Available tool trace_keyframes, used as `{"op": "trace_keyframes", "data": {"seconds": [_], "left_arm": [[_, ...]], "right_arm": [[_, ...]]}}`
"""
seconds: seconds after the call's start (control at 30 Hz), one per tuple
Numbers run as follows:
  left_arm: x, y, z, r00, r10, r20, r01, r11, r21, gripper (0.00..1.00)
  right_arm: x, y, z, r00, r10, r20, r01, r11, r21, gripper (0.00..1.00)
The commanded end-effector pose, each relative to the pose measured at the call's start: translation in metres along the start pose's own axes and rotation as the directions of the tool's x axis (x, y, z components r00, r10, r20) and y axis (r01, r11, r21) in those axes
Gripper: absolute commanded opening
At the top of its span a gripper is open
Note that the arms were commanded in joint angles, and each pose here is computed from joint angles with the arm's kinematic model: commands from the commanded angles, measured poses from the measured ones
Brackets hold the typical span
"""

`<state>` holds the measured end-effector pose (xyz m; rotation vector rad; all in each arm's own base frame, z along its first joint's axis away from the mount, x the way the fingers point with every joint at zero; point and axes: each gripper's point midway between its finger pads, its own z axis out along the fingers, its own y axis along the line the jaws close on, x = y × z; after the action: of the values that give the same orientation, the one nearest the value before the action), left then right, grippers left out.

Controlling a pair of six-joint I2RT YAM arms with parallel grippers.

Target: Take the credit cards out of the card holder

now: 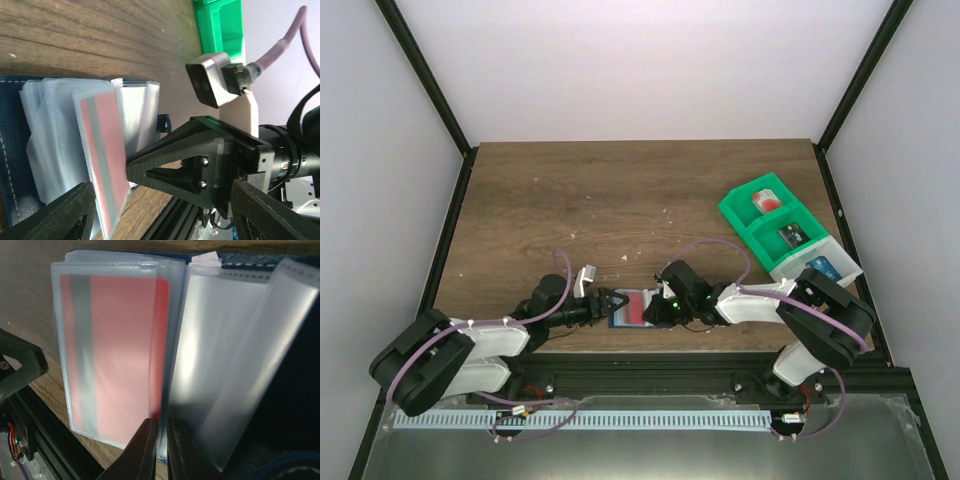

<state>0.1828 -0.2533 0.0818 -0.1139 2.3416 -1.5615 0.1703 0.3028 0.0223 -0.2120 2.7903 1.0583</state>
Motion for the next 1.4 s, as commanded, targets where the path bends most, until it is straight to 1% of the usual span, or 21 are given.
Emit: {"op": "trace_keyframes", "data": {"seconds": [0.0,0.3,0.5,0.67,0.77,0.87,0.93,1.03,1.1,1.17,1.23,1.27,1.37], "left_arm": [[-0.002,-0.005,0.005,1.000,0.027,-0.001,-0.027,0.999,0.025,0.76],[0.002,0.001,0.010,0.999,0.020,-0.031,-0.020,1.000,0.021,0.76],[0.004,0.003,0.015,0.999,0.021,-0.050,-0.020,1.000,0.021,0.74],[0.005,-0.003,0.017,0.998,0.026,-0.065,-0.023,0.999,0.046,0.68],[0.006,-0.005,0.018,0.997,0.030,-0.068,-0.027,0.998,0.051,0.62],[0.006,-0.004,0.018,0.997,0.030,-0.069,-0.027,0.998,0.048,0.51],[0.005,-0.002,0.019,0.997,0.031,-0.068,-0.029,0.999,0.034,0.41],[0.005,0.010,0.022,0.997,0.029,-0.074,-0.031,0.999,-0.025,0.33],[0.004,0.009,0.022,0.997,0.034,-0.072,-0.036,0.999,-0.024,0.30],[0.003,0.008,0.022,0.997,0.036,-0.069,-0.038,0.999,-0.025,0.29],[0.002,0.006,0.022,0.997,0.041,-0.069,-0.043,0.999,-0.024,0.28],[0.002,0.004,0.023,0.997,0.044,-0.071,-0.045,0.999,-0.018,0.29],[0.001,0.000,0.024,0.996,0.047,-0.075,-0.047,0.999,-0.004,0.35]], "right_arm": [[0.016,-0.021,0.005,0.998,0.035,-0.044,-0.032,0.998,0.059,0.09],[0.017,-0.023,0.006,0.998,0.034,-0.046,-0.031,0.997,0.070,0.09],[0.016,-0.023,0.005,0.999,0.032,-0.044,-0.029,0.997,0.071,0.09],[0.018,-0.025,0.006,0.998,0.037,-0.047,-0.033,0.997,0.077,0.09],[0.017,-0.025,0.007,0.998,0.036,-0.047,-0.033,0.997,0.073,0.09],[0.018,-0.024,0.007,0.998,0.035,-0.050,-0.031,0.997,0.067,0.09],[0.017,-0.021,0.006,0.998,0.032,-0.049,-0.029,0.998,0.059,0.09],[0.013,-0.018,0.002,0.999,0.020,-0.034,-0.018,0.998,0.061,0.10],[0.009,-0.014,-0.003,1.000,0.009,-0.021,-0.008,0.998,0.067,0.11],[0.005,-0.009,-0.009,1.000,-0.001,-0.005,0.002,0.998,0.062,0.16],[0.002,-0.006,-0.016,1.000,-0.007,0.017,0.005,0.998,0.064,0.19],[0.000,-0.004,-0.020,0.999,-0.011,0.031,0.009,0.998,0.064,0.19],[-0.008,-0.004,-0.030,0.996,-0.022,0.084,0.015,0.996,0.086,0.19]]}}
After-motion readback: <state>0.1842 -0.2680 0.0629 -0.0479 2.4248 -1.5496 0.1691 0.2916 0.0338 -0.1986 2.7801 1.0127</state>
